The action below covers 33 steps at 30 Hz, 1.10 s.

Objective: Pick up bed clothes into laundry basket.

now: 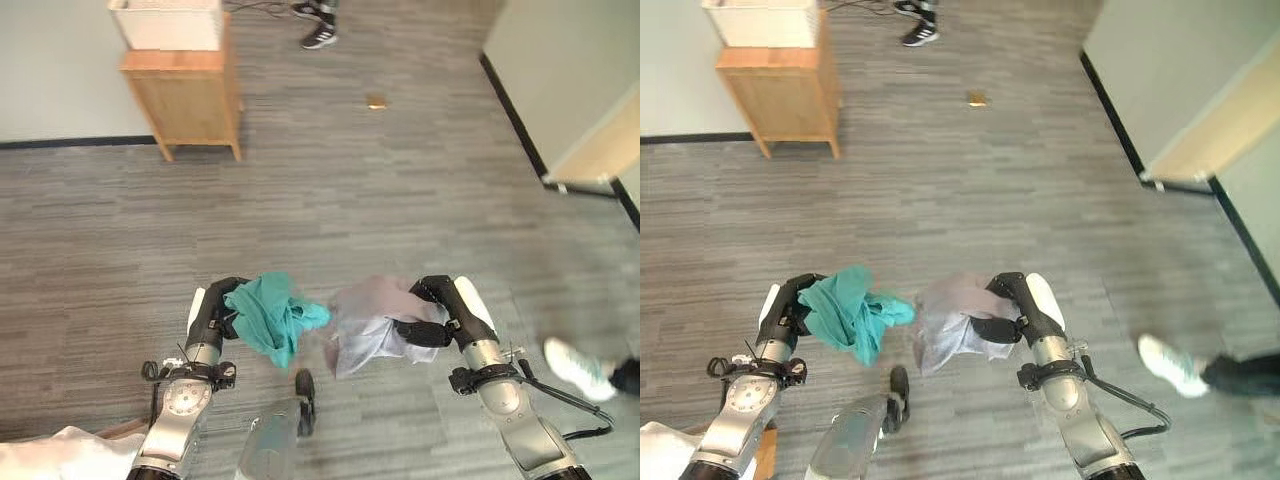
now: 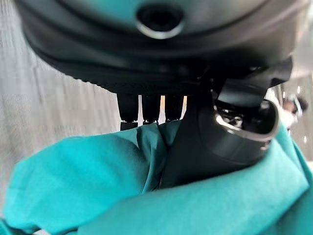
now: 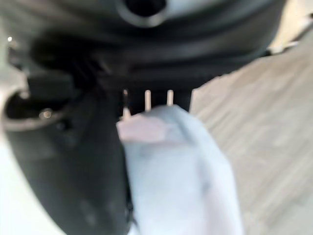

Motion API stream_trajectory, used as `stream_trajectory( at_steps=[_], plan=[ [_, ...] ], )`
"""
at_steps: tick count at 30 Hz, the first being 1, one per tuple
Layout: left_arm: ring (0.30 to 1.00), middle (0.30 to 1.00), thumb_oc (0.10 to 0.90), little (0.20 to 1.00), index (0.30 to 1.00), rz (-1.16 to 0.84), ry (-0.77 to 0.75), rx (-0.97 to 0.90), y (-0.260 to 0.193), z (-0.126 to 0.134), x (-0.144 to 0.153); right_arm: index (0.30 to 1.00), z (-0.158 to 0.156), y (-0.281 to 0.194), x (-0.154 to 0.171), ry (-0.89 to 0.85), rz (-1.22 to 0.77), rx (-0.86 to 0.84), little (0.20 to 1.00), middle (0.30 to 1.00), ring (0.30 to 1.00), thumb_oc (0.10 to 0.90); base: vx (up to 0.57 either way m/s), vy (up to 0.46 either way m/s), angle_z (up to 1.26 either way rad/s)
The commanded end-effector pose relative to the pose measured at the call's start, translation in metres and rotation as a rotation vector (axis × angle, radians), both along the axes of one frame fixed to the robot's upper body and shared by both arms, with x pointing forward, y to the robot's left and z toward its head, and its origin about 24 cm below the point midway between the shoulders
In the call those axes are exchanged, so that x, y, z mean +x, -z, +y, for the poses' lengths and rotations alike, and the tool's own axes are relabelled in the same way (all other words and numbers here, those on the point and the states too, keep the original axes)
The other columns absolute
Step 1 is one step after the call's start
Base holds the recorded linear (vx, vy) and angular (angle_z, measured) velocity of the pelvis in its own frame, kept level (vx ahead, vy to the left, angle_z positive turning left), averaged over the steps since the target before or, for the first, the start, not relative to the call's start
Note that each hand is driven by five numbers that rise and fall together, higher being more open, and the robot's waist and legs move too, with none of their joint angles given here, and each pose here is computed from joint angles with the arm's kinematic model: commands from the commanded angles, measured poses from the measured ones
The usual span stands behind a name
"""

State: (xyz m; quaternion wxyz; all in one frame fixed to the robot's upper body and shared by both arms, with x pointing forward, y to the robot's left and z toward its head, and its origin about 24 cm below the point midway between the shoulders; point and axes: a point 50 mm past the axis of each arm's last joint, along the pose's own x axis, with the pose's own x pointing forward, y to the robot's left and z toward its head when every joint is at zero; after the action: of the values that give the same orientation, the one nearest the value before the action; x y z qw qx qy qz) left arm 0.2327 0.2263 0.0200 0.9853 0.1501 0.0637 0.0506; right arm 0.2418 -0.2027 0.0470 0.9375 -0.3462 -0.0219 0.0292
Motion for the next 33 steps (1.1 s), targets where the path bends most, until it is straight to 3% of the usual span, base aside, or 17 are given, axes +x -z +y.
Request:
stream_trajectory(
  at_steps=[1, 11, 17, 22, 28, 33],
  plan=[
    [0.300, 0.300, 0.400, 0.300, 0.300, -0.354, 0.156, 0.085, -0.073, -0.025, 0.020, 0.300, -0.010, -0.075, 0.028, 0.005, -0.347, -0.034, 0.300, 0.300, 0.300, 0.400, 0.88, 0.245, 0.71],
    [0.300, 0.300, 0.400, 0.300, 0.300, -0.448, 0.153, 0.171, -0.094, -0.027, 0.040, 0.300, -0.019, -0.089, 0.027, 0.019, -0.383, -0.120, 0.300, 0.300, 0.300, 0.400, 0.83, -0.131, 1.38],
    [0.300, 0.300, 0.400, 0.300, 0.300, -0.304, 0.158, 0.027, -0.058, -0.036, 0.026, 0.300, -0.019, -0.077, 0.022, -0.009, -0.317, -0.116, 0.300, 0.300, 0.300, 0.400, 0.70, -0.413, 0.83],
    [0.300, 0.300, 0.400, 0.300, 0.300, -0.265, 0.153, -0.024, -0.050, -0.034, 0.015, 0.300, -0.015, -0.087, 0.028, -0.023, -0.352, -0.066, 0.300, 0.300, 0.300, 0.400, 0.56, -0.381, -0.48],
    [0.300, 0.300, 0.400, 0.300, 0.300, -0.289, 0.171, 0.043, -0.054, -0.036, 0.014, 0.300, -0.022, -0.095, 0.025, 0.009, -0.417, -0.066, 0.300, 0.300, 0.300, 0.400, 0.59, 0.009, -0.78],
    [0.300, 0.300, 0.400, 0.300, 0.300, -0.306, 0.143, 0.107, -0.062, -0.025, 0.019, 0.300, -0.023, -0.103, 0.019, 0.020, -0.459, -0.085, 0.300, 0.300, 0.300, 0.400, 0.50, 0.048, 0.33]
  ],
)
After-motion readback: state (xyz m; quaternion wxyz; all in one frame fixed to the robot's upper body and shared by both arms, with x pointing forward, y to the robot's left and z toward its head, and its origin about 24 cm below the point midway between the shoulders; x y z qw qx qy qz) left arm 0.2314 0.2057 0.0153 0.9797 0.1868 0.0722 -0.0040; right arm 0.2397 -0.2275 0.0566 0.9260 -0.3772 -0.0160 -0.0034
